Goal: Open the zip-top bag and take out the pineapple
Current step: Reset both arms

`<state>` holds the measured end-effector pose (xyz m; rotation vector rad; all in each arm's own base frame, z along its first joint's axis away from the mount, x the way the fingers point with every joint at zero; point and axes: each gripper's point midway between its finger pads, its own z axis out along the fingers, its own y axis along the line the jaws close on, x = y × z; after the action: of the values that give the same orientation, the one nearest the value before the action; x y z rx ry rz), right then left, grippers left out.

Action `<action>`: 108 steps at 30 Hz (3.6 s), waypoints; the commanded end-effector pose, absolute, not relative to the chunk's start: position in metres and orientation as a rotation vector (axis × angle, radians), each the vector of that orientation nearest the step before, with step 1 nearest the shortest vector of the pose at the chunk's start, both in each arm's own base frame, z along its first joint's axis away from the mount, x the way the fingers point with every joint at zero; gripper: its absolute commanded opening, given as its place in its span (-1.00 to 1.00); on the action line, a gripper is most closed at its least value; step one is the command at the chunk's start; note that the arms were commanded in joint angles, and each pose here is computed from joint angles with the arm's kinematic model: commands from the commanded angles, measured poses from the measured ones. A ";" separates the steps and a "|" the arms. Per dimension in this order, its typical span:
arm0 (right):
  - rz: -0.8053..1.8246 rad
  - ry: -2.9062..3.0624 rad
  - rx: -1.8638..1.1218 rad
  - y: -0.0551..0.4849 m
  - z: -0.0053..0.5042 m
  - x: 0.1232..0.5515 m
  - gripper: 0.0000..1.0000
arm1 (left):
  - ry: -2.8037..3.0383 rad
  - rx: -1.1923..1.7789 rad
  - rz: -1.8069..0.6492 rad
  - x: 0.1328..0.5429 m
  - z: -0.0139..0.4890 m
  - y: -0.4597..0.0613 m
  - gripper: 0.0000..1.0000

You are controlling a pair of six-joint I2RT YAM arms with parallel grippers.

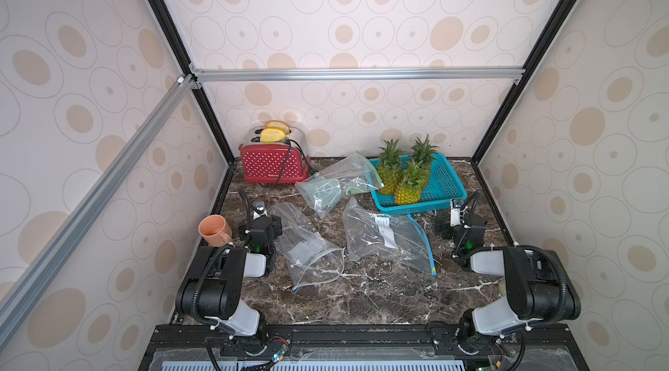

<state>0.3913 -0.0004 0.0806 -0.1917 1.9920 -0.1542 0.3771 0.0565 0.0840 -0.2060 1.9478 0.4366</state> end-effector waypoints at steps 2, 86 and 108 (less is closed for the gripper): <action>-0.165 1.989 -0.204 -0.002 0.082 0.396 0.98 | 1.887 -0.227 0.409 0.388 0.102 0.059 0.98; -0.119 1.985 -0.249 0.006 0.083 0.397 0.98 | 1.881 -0.276 0.428 0.386 0.103 0.067 0.98; -0.147 1.915 -0.202 0.000 0.089 0.388 1.00 | 1.881 -0.276 0.428 0.386 0.103 0.067 0.98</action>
<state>0.3979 0.0082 0.1049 -0.2365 1.8586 -0.1216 0.3858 0.0620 0.0988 -0.2528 1.8955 0.4183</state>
